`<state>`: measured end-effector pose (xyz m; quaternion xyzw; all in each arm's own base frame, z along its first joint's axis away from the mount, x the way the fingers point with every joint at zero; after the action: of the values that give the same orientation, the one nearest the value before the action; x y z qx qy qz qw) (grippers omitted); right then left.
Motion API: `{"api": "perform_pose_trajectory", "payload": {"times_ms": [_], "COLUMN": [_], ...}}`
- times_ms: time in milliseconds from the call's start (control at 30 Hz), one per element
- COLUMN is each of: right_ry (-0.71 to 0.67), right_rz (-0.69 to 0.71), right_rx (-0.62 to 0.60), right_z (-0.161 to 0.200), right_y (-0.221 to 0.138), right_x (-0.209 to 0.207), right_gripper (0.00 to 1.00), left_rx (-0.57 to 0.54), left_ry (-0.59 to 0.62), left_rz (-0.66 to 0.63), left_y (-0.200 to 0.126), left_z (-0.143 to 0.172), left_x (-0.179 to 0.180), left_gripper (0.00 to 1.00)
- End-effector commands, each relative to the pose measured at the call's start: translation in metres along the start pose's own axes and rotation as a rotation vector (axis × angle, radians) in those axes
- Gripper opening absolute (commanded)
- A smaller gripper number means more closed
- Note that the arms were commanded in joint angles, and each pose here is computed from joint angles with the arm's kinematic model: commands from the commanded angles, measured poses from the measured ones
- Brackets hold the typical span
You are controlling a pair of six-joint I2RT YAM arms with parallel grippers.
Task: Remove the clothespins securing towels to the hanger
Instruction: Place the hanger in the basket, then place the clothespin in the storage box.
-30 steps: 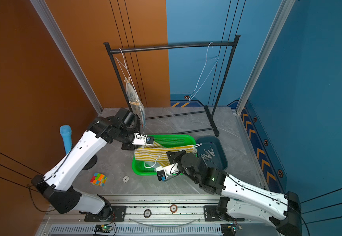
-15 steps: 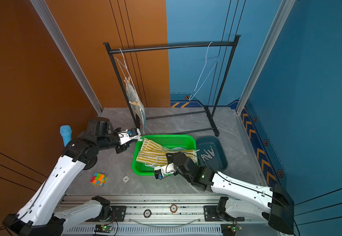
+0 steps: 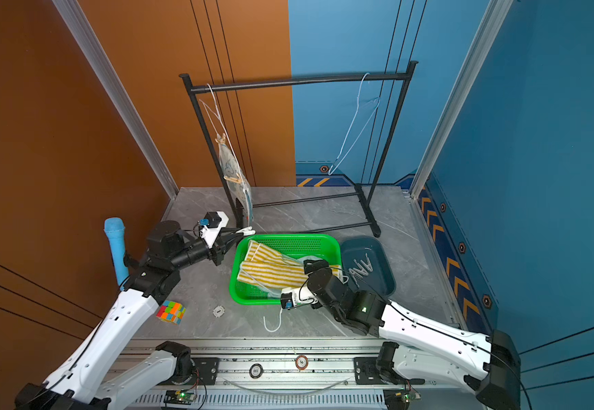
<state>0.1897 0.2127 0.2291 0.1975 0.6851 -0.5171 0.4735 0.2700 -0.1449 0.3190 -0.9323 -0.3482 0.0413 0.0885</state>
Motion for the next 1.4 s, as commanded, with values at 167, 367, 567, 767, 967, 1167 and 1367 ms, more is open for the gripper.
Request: {"api": "perform_pose_trajectory", "payload": {"times_ms": [167, 367, 567, 767, 967, 1167, 1367], "right_ry": [0.131, 0.298, 0.433, 0.483, 0.479, 0.466, 0.453], "right_rz": [0.099, 0.149, 0.202, 0.2, 0.213, 0.184, 0.158], "right_rx": [0.096, -0.049, -0.191, -0.281, -0.351, -0.445, -0.506], "right_z": [0.023, 0.006, -0.013, -0.029, -0.042, -0.062, -0.08], "right_y": [-0.029, -0.041, -0.039, -0.029, -0.014, -0.001, 0.017], "right_x": [-0.042, -0.067, -0.085, -0.09, -0.081, -0.076, -0.081], "right_gripper": [1.0, 1.0, 1.0, 1.0, 1.0, 1.0, 1.0], "left_rx": [-0.078, -0.091, -0.07, -0.041, -0.024, -0.006, 0.01], "left_ry": [-0.106, -0.195, -0.235, -0.296, -0.339, -0.391, -0.42], "left_rz": [0.059, 0.136, 0.19, 0.218, 0.209, 0.227, 0.263], "left_y": [0.011, 0.023, 0.031, 0.038, 0.041, 0.044, 0.046], "left_z": [-0.002, 0.003, 0.012, 0.027, 0.035, 0.038, 0.04], "left_x": [0.002, 0.001, -0.004, -0.005, -0.004, -0.004, -0.007], "left_gripper": [0.0, 0.0, 0.0, 0.0, 0.0, 0.0, 0.0]}}
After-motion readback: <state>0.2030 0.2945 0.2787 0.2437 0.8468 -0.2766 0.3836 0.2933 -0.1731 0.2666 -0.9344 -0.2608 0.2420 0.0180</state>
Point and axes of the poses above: each gripper's point midway between its finger pads, its own y axis out along the fingers, its own x axis along the line the jaws close on, z = x × y, the point moved 4 cm from there along -y, back along the fingers, and after that the axes turned 6 degrees about -y, right-handed, at the moved point
